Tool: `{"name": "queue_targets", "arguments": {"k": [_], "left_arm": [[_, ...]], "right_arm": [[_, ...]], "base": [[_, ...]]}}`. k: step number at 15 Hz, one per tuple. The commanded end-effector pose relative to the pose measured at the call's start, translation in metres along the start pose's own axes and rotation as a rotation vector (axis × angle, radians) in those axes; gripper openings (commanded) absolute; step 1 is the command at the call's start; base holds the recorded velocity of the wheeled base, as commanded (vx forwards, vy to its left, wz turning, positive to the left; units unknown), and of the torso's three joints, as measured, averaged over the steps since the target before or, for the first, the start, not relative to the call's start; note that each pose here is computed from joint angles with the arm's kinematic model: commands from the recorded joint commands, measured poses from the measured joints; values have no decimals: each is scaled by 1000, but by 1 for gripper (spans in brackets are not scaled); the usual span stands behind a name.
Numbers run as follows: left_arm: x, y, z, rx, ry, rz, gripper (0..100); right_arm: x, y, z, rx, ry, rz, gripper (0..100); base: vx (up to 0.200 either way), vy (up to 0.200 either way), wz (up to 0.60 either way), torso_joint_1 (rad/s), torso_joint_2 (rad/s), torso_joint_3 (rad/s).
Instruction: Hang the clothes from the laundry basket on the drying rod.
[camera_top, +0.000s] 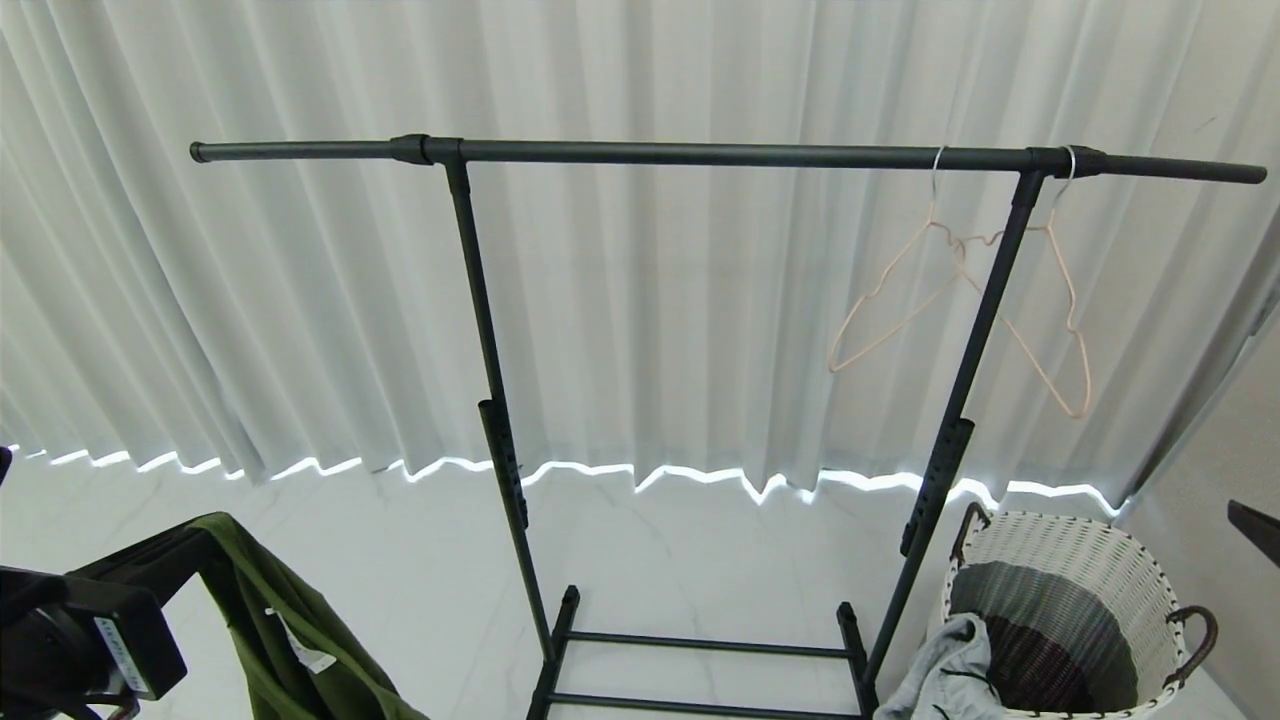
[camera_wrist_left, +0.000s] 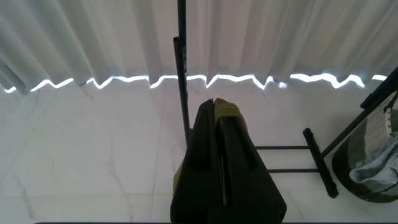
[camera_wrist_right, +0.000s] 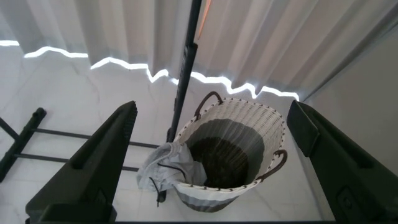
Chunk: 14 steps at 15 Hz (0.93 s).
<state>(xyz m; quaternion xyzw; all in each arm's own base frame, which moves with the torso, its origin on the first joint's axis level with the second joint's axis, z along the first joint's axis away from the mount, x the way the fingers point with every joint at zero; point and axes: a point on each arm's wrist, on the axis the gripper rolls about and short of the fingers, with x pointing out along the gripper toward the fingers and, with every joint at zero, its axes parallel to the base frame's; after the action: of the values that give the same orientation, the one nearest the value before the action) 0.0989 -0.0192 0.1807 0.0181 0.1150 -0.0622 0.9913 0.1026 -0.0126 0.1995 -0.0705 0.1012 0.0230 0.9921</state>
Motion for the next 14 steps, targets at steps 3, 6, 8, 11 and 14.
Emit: {"name": "queue_targets", "arguments": {"k": [3, 6, 8, 11, 14], "left_arm": [[-1, 0, 2, -3, -9, -1, 0], [-5, 0, 3, -3, -34, -13, 0], [-8, -1, 4, -2, -46, -48, 0], [-8, -1, 3, 3, -43, -74, 0], [-9, -1, 2, 1, -45, -74, 0]], "right_arm": [[0, 0, -1, 0, 4, 2, 100], [-2, 2, -5, -2, 8, 10, 100], [-2, 5, -4, -2, -2, 31, 100], [-1, 5, -4, 1, 2, 38, 100], [1, 4, 2, 48, -8, 37, 100]], "base": [[0, 0, 0, 211, -505, -295], [0, 0, 0, 227, -530, -302], [0, 0, 0, 242, -539, -305], [0, 0, 0, 102, -211, -116], [0, 0, 0, 11, -20, -12]]}}
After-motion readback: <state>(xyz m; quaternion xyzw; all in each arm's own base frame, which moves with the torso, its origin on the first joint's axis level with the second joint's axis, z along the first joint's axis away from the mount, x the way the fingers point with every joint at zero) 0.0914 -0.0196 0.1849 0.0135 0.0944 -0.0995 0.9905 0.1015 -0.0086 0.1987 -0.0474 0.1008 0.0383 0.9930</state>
